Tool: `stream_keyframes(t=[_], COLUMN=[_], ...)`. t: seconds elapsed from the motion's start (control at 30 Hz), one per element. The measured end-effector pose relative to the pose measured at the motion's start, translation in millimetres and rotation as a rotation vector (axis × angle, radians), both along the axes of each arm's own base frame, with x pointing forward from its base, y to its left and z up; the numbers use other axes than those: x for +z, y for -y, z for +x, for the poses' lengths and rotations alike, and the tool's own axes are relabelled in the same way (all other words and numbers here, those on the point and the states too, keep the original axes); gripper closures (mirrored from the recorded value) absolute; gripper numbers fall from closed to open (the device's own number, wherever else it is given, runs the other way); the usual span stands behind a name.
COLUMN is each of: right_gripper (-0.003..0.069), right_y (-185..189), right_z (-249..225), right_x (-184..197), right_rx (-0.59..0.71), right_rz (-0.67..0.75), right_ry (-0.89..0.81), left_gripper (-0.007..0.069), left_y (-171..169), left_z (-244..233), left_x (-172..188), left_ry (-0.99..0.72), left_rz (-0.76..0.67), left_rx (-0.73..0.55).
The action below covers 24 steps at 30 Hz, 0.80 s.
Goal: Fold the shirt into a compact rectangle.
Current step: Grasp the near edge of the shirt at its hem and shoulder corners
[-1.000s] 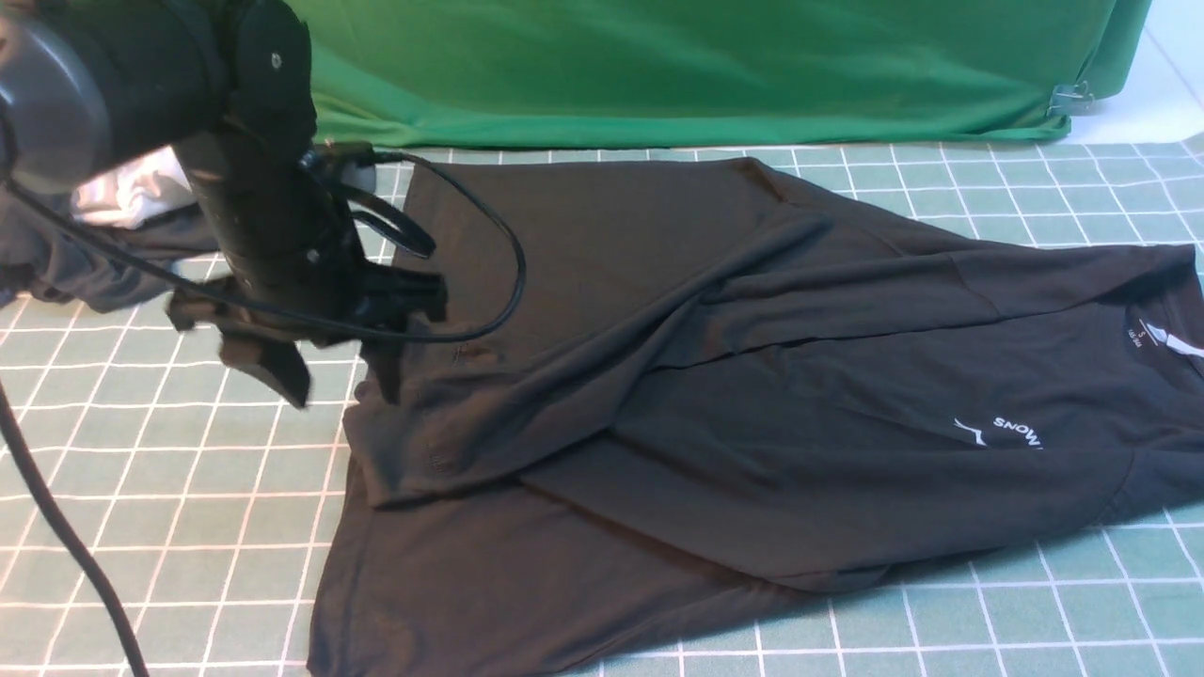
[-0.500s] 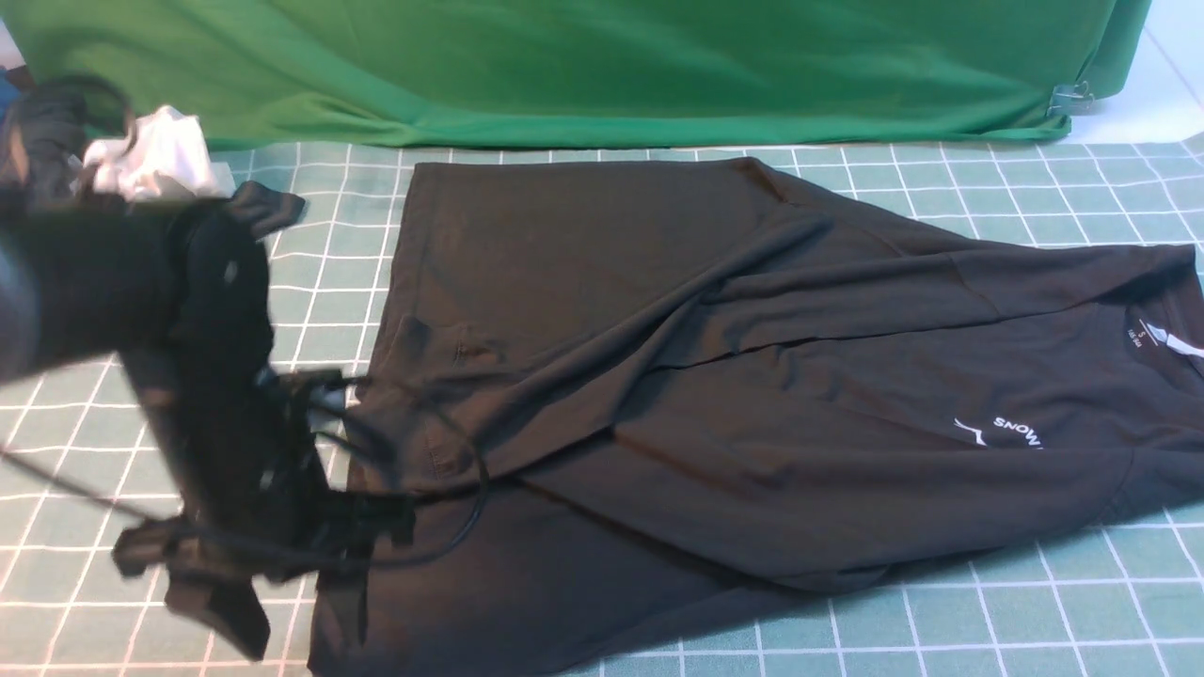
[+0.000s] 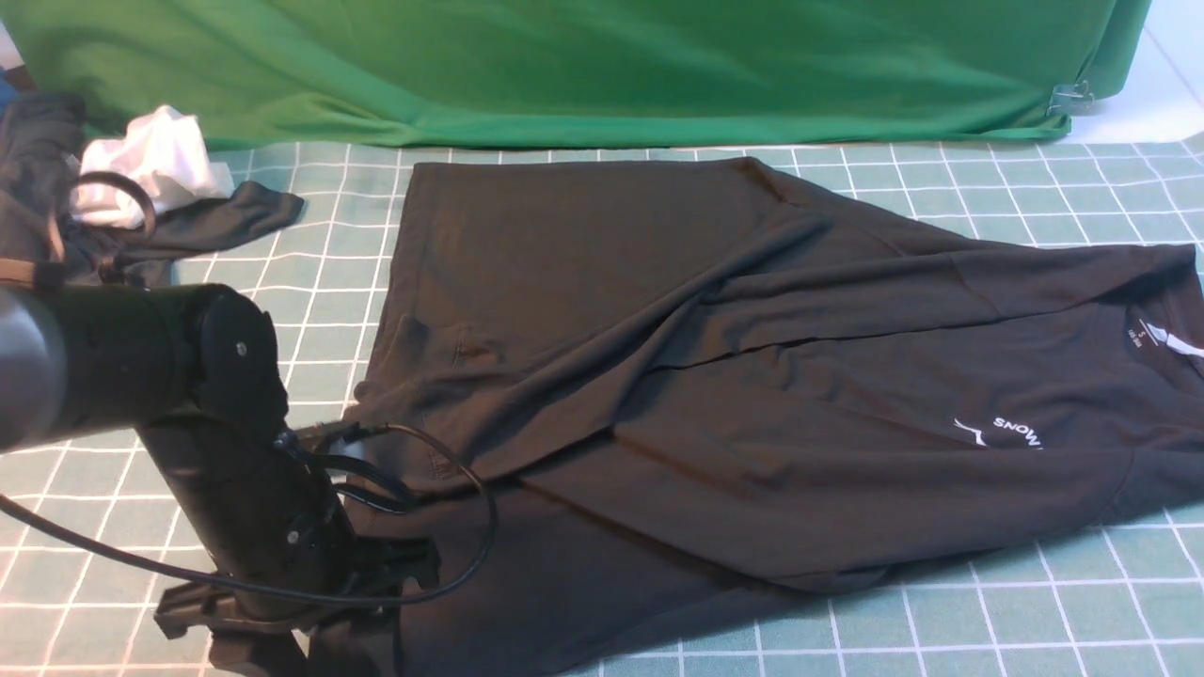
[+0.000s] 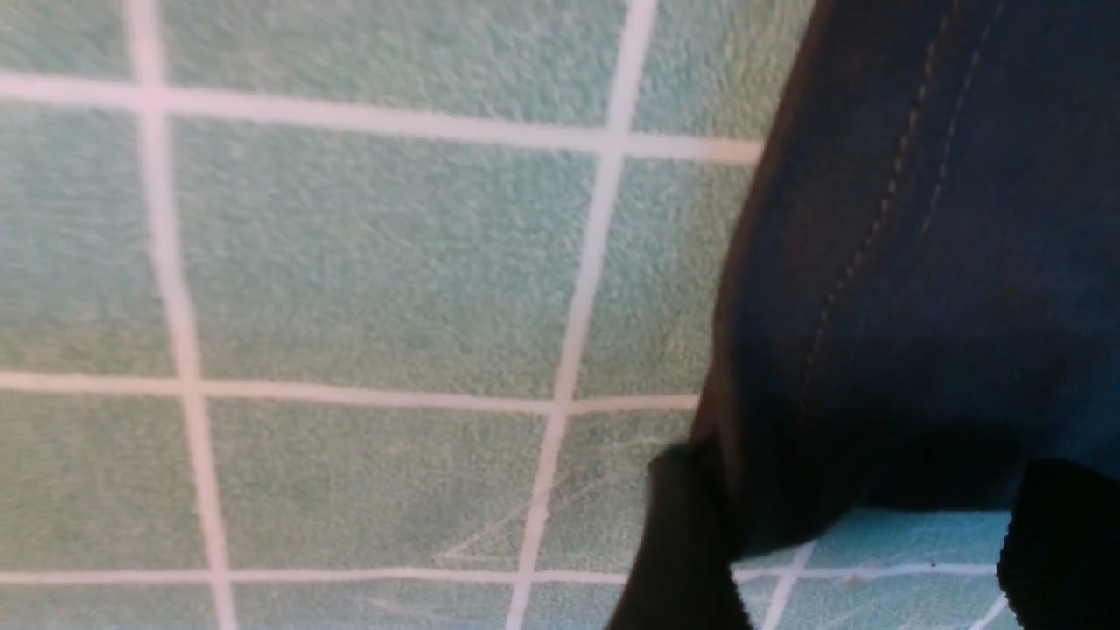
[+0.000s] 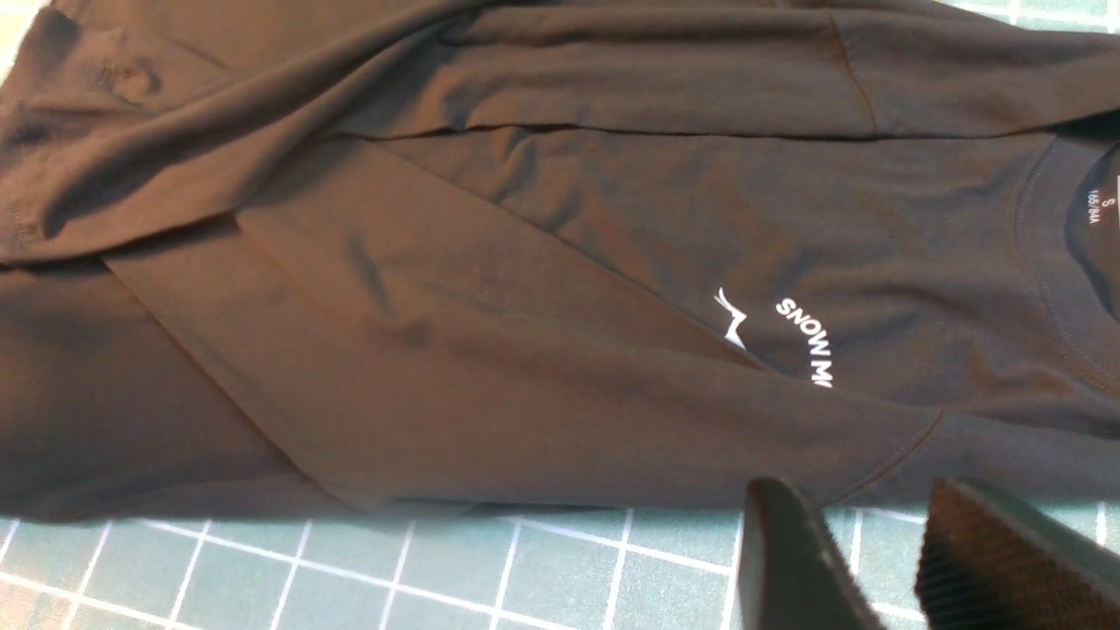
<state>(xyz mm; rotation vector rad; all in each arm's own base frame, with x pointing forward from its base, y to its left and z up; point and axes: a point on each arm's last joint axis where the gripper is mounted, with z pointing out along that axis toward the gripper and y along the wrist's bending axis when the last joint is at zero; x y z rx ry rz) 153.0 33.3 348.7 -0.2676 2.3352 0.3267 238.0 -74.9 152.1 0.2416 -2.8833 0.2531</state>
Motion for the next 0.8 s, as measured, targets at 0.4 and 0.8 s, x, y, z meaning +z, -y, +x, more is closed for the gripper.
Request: stream_keyframes(t=[0.4,0.8], right_gripper=[0.0435,0.0223], right_y=[-2,-69], right_z=[1,47], right_x=[-15,-123], right_rx=[0.037,0.430], right_rz=[-0.023,-0.399], right_ry=[-0.044,-0.327], left_gripper=[0.0602,0.0613], left_y=[0,-10], left_z=[10,5], left_x=[6,44], left_ry=[0.114,0.277], left_rz=[-0.003,0.060], left_rx=[-0.049,-0.081])
